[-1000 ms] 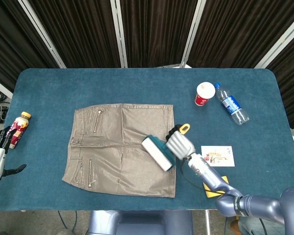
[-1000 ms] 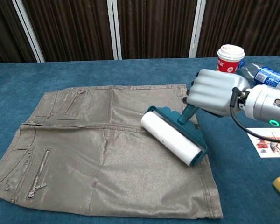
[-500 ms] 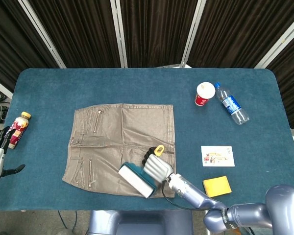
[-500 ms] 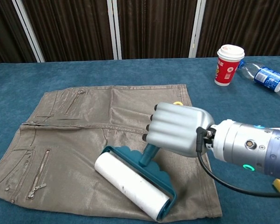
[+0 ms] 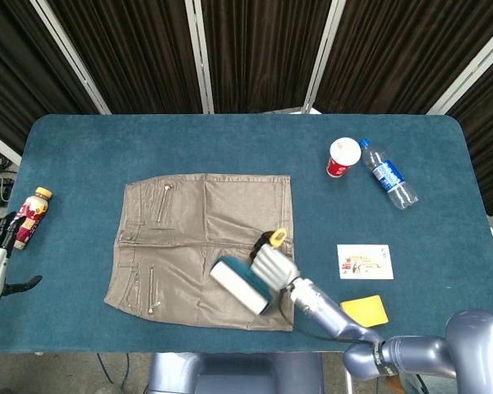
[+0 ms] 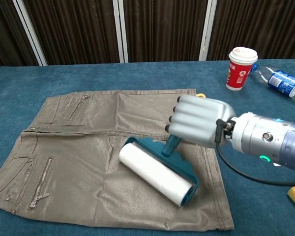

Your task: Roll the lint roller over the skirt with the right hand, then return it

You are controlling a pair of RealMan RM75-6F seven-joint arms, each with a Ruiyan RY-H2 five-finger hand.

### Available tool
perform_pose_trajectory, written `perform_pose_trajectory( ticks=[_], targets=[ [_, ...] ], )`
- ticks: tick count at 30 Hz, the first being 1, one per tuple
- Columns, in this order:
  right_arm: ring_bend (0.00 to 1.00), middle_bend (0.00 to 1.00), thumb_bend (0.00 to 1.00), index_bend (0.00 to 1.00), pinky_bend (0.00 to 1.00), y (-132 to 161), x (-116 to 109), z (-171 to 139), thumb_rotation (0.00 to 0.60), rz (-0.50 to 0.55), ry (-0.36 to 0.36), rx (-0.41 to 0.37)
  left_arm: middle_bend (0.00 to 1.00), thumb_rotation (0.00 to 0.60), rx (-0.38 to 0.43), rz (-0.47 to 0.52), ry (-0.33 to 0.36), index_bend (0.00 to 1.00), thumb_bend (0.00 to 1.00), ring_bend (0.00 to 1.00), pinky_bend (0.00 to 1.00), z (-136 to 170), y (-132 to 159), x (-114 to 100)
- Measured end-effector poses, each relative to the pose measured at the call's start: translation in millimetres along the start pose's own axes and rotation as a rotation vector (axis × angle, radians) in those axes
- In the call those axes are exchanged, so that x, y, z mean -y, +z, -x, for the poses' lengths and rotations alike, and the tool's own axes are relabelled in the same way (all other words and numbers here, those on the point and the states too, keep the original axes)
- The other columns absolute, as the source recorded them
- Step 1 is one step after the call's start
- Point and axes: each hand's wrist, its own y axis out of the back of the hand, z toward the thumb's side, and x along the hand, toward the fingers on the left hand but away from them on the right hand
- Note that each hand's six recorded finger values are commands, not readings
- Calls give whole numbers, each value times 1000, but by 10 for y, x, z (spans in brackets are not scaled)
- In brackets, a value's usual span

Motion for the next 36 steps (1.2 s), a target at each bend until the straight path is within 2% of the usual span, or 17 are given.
perform_pose_trajectory(
  ticks=[6, 15, 21, 22, 23, 25, 26, 28, 29, 32, 36],
  targets=[
    [394, 494, 982, 456, 413, -383, 448, -101, 600, -26, 90, 86, 0, 600, -1, -5, -3, 0, 0, 0, 0, -3, 6, 16],
    [394, 494, 982, 456, 413, -873, 1080, -401, 600, 37, 234, 226, 0, 600, 1, -15, -8, 0, 0, 0, 0, -2, 35, 47],
    [392, 494, 971, 451, 415, -1026, 1385, -586, 600, 67, 315, 285, 0, 600, 5, -18, -10, 0, 0, 0, 0, 7, 54, 59],
    [388, 494, 939, 445, 415, -1030, 1416, -605, 600, 70, 324, 289, 0, 600, 6, -18, -9, 0, 0, 0, 0, 7, 56, 59],
    [372, 483, 834, 413, 416, -1029, 1444, -621, 600, 75, 332, 293, 0, 600, 6, -19, -9, 0, 0, 0, 0, 7, 57, 57],
    [317, 412, 506, 288, 414, -1016, 1490, -650, 600, 93, 349, 300, 0, 600, 6, -19, -9, 0, 0, 0, 0, 8, 58, 56],
    [269, 333, 280, 179, 399, -1010, 1503, -660, 600, 103, 355, 304, 0, 600, 6, -18, -9, 0, 0, 0, 0, 9, 57, 56],
    [193, 211, 46, 41, 359, -993, 1520, -677, 600, 134, 366, 310, 0, 600, 6, -17, -9, 0, 0, 0, 0, 10, 56, 54],
    [165, 170, 6, 10, 336, -988, 1520, -681, 600, 148, 369, 313, 0, 600, 6, -16, -10, 0, 0, 0, 0, 11, 57, 53],
    [95, 95, 0, 0, 267, -997, 1487, -694, 600, 180, 365, 326, 0, 600, 5, -10, -11, 0, 0, 0, 0, 16, 54, 46],
    [32, 60, 0, 0, 196, -1070, 1412, -739, 600, 197, 338, 362, 0, 600, 3, 2, -19, 0, 0, 0, 0, 27, 43, 49]
  ],
)
